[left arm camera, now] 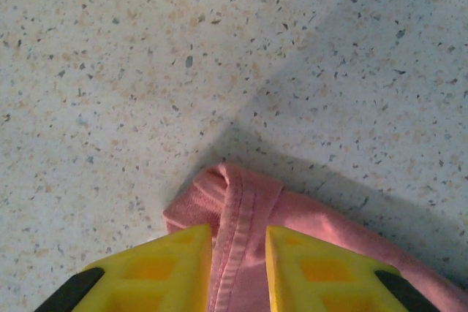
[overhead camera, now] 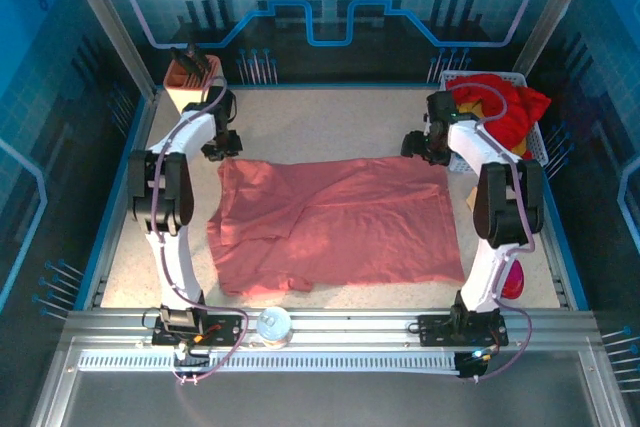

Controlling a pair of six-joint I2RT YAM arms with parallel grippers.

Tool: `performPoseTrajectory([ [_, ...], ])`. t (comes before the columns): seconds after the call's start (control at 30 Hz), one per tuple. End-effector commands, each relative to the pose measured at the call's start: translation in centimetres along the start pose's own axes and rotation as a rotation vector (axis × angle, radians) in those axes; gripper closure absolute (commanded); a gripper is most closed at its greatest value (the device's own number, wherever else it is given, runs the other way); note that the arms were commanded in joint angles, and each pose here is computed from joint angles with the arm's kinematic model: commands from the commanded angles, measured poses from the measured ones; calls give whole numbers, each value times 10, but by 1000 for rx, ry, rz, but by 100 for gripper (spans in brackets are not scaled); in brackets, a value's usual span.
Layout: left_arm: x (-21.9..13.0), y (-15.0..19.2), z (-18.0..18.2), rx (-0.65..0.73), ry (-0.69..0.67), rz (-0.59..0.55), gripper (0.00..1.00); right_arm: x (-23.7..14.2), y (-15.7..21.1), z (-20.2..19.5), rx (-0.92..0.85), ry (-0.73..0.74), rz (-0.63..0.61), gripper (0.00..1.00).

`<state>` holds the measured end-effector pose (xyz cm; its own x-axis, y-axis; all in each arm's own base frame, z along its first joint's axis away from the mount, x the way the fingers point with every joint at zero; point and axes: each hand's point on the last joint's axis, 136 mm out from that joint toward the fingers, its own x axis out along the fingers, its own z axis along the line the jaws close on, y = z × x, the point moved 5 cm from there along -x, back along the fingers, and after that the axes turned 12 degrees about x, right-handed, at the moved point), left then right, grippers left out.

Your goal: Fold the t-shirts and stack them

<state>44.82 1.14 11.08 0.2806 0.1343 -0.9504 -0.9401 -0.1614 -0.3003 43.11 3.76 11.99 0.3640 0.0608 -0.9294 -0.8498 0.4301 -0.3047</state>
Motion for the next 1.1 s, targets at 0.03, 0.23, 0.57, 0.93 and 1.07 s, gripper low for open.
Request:
performPoseTrajectory([
  [0.03, 16, -8, 2, 14, -3, 12, 73, 10, 2, -4, -35, 80, 27, 26],
  [0.23, 28, -5, 2, -27, 0, 42, 73, 23, 0, -7, -43, 129, 59, 26],
  [0.57, 35, 1, 7, -100, 19, 44, 81, 38, -1, -8, -45, 165, 92, 29],
  [0.93, 37, 4, 24, -191, 33, 28, 100, 50, 1, -16, -35, 238, 131, 39],
  [1.07, 31, 6, 35, -221, 26, 10, 100, 52, 2, -20, -9, 255, 136, 41],
])
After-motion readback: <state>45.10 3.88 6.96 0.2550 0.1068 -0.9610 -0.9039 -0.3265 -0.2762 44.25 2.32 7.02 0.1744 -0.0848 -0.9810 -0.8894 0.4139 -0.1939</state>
